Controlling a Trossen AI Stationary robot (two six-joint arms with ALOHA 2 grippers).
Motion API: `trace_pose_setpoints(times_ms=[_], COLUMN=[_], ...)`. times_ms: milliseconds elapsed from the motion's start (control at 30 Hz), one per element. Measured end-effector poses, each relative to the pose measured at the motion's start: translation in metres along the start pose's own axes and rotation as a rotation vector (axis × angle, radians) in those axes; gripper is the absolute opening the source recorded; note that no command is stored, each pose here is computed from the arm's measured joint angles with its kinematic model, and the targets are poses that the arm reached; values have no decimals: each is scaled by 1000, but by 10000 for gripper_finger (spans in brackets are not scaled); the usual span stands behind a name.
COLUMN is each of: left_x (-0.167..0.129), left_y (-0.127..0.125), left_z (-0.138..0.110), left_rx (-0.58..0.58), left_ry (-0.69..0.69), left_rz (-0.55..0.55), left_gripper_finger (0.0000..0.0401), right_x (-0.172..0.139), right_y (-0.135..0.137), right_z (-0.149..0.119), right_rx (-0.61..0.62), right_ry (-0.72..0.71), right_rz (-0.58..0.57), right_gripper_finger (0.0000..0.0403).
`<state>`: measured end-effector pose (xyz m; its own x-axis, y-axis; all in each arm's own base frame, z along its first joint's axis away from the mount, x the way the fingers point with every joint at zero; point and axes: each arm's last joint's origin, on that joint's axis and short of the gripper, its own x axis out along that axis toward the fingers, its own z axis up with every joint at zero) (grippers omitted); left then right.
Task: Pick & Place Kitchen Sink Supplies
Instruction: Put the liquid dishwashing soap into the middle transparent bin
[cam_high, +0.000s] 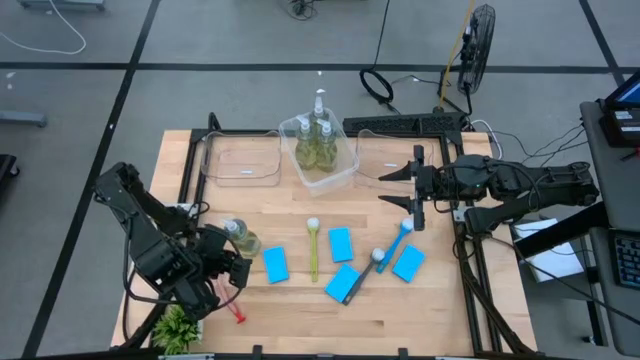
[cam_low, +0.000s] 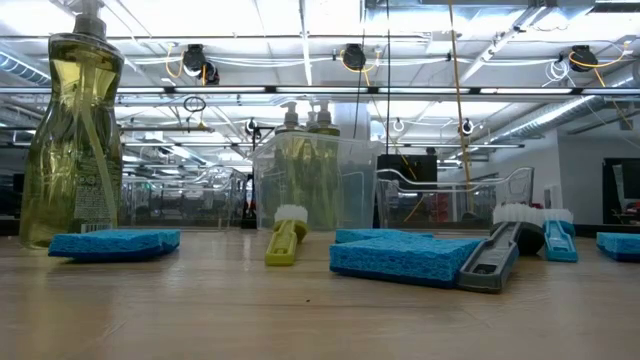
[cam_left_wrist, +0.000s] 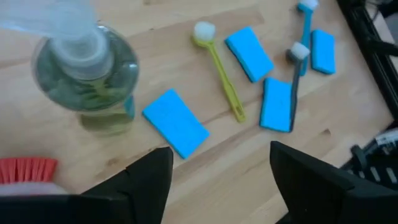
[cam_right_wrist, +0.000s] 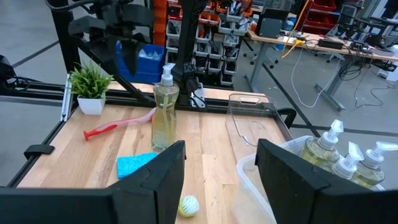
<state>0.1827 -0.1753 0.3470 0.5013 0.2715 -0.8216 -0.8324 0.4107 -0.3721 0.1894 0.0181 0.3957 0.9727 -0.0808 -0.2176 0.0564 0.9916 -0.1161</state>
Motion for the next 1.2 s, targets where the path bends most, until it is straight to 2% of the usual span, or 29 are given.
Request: trace_pose_setpoints(times_ms=[133,267,333,567,833,933,1033,1100,1200], left_x=[1,7,14,23,14,13,19,26,37], left_y=[1,4,3,3,8,8,8,9,13], left_z=[2,2,0,-7,-17,-19,-15,-12,-9], left_rx=[0,53,64,94,144,164,225,236,247], left_ry=[-14,-140,-153,-77,-29,-49,-162,-189,-152], left_rz=[18,74,102,179,162,146,118,141,213], left_gripper_finger=[283,290,291,282,276,281,286,289,291], right_x=[0,0,0,0,0,0,0,0,0], right_y=[0,0,0,0,0,0,0,0,0], right_z=[0,0,0,0,0,0,0,0,0], right_rx=[-3,-3,-3,-1,-1,-4,-19,-18,-18], right_ry=[0,0,0,0,0,1,1,1,1], right_rz=[0,0,0,0,-1,0,-1,0,0], right_gripper_finger=[187,187,187,187,187,187,187,187,187])
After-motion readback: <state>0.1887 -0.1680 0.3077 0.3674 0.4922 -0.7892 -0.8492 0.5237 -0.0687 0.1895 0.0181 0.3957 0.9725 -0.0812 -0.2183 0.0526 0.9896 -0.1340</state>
